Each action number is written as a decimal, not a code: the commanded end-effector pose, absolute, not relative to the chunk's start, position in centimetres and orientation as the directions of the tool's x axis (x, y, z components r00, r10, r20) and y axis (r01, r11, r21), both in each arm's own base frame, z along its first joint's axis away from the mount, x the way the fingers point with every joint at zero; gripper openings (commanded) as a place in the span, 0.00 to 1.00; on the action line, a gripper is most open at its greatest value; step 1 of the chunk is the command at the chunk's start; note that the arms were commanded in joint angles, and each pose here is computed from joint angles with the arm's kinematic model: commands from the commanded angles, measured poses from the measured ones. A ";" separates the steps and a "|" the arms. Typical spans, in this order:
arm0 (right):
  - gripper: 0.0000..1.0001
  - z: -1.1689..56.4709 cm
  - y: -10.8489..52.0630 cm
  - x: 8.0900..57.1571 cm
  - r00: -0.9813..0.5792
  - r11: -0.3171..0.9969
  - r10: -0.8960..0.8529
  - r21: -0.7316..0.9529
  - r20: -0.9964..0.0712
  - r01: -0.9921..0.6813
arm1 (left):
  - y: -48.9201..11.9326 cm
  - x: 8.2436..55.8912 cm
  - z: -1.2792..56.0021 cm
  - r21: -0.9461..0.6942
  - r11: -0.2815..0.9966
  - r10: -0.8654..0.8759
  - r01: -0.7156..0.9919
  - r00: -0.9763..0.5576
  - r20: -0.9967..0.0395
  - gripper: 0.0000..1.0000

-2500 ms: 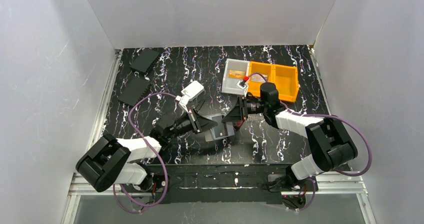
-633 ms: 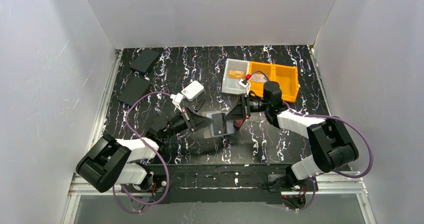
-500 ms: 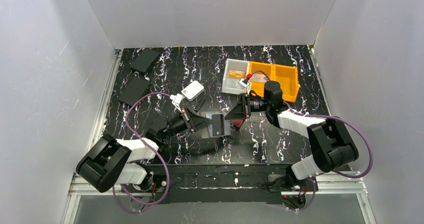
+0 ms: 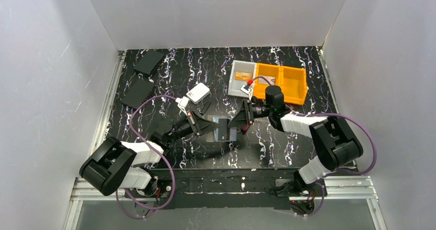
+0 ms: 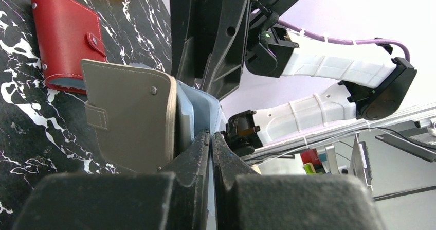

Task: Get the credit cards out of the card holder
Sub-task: Remove the credit card from the card holder, then place the credit card in the storage box.

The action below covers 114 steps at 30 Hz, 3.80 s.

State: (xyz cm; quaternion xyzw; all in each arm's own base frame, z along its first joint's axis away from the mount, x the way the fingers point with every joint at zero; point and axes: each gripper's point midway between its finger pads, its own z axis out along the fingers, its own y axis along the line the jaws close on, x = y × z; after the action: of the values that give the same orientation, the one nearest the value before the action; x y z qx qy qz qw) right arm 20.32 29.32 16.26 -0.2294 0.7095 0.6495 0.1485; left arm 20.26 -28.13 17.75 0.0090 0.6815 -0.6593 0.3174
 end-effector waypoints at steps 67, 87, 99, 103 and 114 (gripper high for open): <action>0.01 10.7 25.7 24.3 -0.709 0.308 -0.304 0.638 -0.636 -0.705 | -22.0 21.6 2.9 -0.899 0.435 -0.499 0.041 -0.821 -0.278 0.00; 0.01 21.3 7.4 36.7 -0.340 0.479 -0.832 -0.260 -0.438 -0.838 | -19.5 20.0 3.5 -0.803 0.594 -0.444 0.044 -0.815 -0.373 0.34; 0.01 21.4 -0.3 43.6 -0.269 0.261 -0.961 -0.530 -0.064 -0.807 | -17.8 20.5 5.4 -0.776 0.626 -0.488 0.082 -0.735 -0.472 0.73; 0.01 19.8 -0.2 44.9 -0.238 0.226 -0.970 -0.506 -0.041 -0.832 | -17.3 20.5 5.6 -0.778 0.626 -0.518 0.059 -0.714 -0.471 0.85; 0.01 15.2 -0.4 47.3 -0.177 0.143 -0.984 -0.457 0.031 -0.878 | -17.2 20.5 6.3 -0.777 0.626 -0.517 0.071 -0.708 -0.481 0.86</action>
State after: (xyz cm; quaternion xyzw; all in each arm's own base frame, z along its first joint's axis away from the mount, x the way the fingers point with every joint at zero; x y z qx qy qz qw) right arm 45.46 -0.24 14.71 -0.6096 0.7622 -0.1721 0.1338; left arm 20.32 -17.59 6.40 -0.1309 0.8243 -0.4216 0.3545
